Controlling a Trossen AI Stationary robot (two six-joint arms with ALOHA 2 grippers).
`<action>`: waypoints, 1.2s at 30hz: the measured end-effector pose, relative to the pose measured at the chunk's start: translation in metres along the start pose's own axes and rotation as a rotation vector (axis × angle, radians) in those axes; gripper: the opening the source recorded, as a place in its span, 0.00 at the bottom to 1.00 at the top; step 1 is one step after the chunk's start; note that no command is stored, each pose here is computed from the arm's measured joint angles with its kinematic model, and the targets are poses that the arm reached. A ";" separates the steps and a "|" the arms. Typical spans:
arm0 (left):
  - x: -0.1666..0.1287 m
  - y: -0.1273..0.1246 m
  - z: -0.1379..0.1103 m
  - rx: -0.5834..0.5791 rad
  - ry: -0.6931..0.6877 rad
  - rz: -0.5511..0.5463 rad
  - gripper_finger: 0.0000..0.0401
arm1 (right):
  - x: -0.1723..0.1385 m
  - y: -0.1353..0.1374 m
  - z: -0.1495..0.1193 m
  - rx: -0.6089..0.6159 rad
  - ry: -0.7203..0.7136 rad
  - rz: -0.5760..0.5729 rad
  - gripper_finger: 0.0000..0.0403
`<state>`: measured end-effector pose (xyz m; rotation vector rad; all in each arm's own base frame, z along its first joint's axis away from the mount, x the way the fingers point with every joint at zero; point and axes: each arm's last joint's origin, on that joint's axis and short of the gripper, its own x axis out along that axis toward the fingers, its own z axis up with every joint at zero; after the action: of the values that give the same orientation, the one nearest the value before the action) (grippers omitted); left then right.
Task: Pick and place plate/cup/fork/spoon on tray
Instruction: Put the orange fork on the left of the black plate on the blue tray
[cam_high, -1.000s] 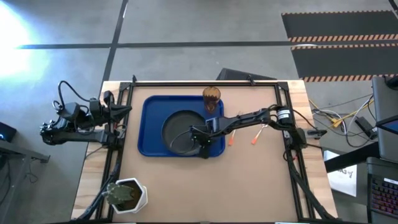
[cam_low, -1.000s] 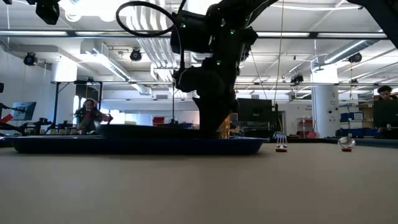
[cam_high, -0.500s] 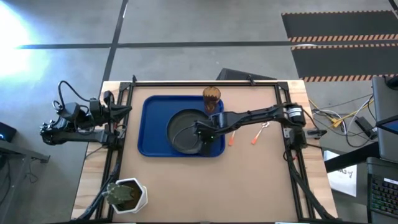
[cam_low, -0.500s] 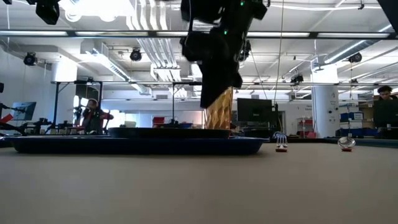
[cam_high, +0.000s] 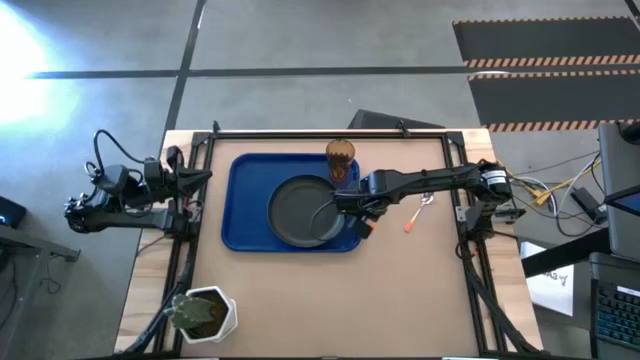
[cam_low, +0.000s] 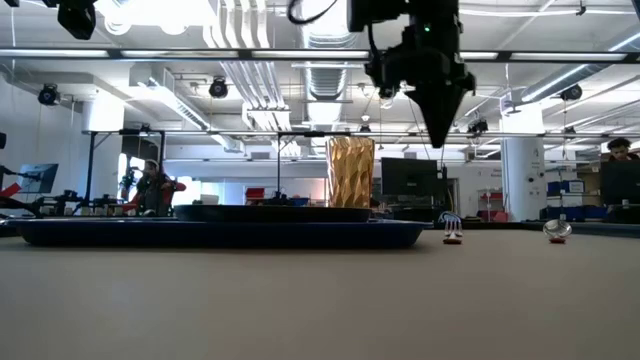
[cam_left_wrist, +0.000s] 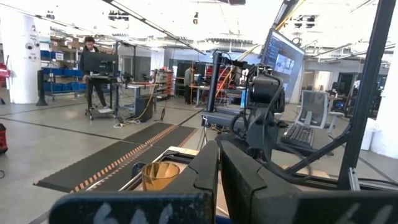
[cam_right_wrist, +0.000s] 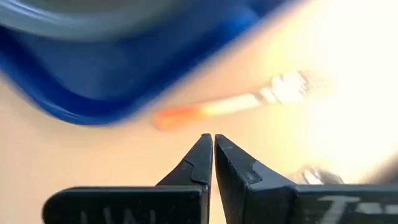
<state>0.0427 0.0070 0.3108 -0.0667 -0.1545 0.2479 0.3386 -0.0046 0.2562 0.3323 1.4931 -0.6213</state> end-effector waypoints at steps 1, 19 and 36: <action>0.000 0.000 0.000 0.000 0.000 0.000 0.00 | 0.002 -0.001 -0.002 0.021 0.016 -0.020 0.02; 0.000 0.000 0.000 0.000 0.000 0.000 0.00 | 0.079 0.001 -0.023 0.420 -0.005 0.010 0.33; 0.000 0.000 -0.002 0.003 0.010 0.000 0.00 | 0.106 -0.005 -0.027 0.781 -0.176 -0.041 0.43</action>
<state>0.0431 0.0070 0.3093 -0.0651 -0.1439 0.2482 0.3098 -0.0121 0.1512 0.8211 1.0388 -1.2269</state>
